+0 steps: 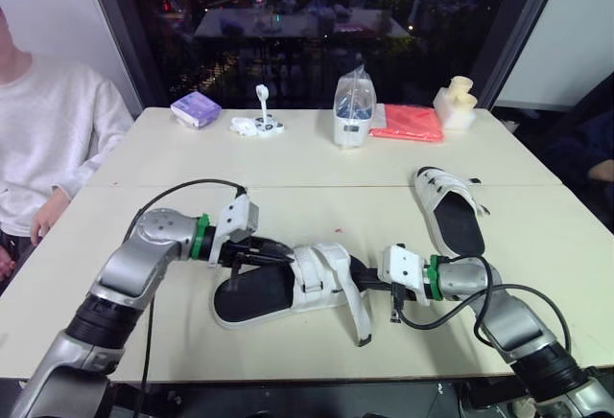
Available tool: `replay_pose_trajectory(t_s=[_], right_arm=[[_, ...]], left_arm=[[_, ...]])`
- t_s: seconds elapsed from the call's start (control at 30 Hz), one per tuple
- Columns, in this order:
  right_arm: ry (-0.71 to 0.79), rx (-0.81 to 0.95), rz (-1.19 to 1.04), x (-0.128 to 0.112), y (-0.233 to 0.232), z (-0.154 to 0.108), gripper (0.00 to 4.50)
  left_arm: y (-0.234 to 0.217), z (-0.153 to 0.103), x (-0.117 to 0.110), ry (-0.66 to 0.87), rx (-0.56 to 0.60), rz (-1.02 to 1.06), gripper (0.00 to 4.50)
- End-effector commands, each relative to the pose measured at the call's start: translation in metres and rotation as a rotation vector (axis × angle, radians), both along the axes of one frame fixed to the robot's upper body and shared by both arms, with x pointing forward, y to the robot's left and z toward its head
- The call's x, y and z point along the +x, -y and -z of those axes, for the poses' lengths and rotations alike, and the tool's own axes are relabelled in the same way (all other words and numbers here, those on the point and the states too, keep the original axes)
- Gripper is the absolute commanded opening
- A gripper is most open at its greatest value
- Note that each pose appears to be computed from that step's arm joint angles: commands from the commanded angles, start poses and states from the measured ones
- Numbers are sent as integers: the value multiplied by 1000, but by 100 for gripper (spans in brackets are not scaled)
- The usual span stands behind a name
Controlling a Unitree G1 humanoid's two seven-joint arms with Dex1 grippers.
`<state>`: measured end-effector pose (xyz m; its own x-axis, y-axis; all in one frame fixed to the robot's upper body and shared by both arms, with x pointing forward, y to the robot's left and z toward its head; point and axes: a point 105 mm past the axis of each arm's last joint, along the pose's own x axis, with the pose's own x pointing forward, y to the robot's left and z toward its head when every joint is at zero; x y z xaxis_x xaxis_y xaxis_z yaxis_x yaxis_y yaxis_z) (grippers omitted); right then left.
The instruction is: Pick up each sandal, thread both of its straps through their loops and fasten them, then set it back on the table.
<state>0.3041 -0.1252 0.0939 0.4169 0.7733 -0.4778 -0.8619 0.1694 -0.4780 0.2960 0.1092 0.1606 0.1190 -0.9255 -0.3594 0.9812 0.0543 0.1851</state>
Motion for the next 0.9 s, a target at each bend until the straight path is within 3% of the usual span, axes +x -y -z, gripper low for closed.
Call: replay_pose_trajectory(t_s=[0.03, 0.2, 0.3, 0.53, 0.9], right_arm=[[-106, -83, 52, -4, 14, 32, 0], [-104, -80, 59, -5, 15, 31, 0], [-103, -66, 63, -6, 13, 30, 0], [-120, 15, 61, -14, 4, 21, 0], [-101, 118, 24, -16, -22, 12, 0]], left_arm=[[-6, 7, -9, -55, 17, 17, 2], [-9, 39, -8, -87, 92, 13, 2], [5, 47, 12, -41, 50, -64, 2], [24, 42, 46, 38, -53, -168, 2], [34, 35, 66, 77, -58, -125, 2]])
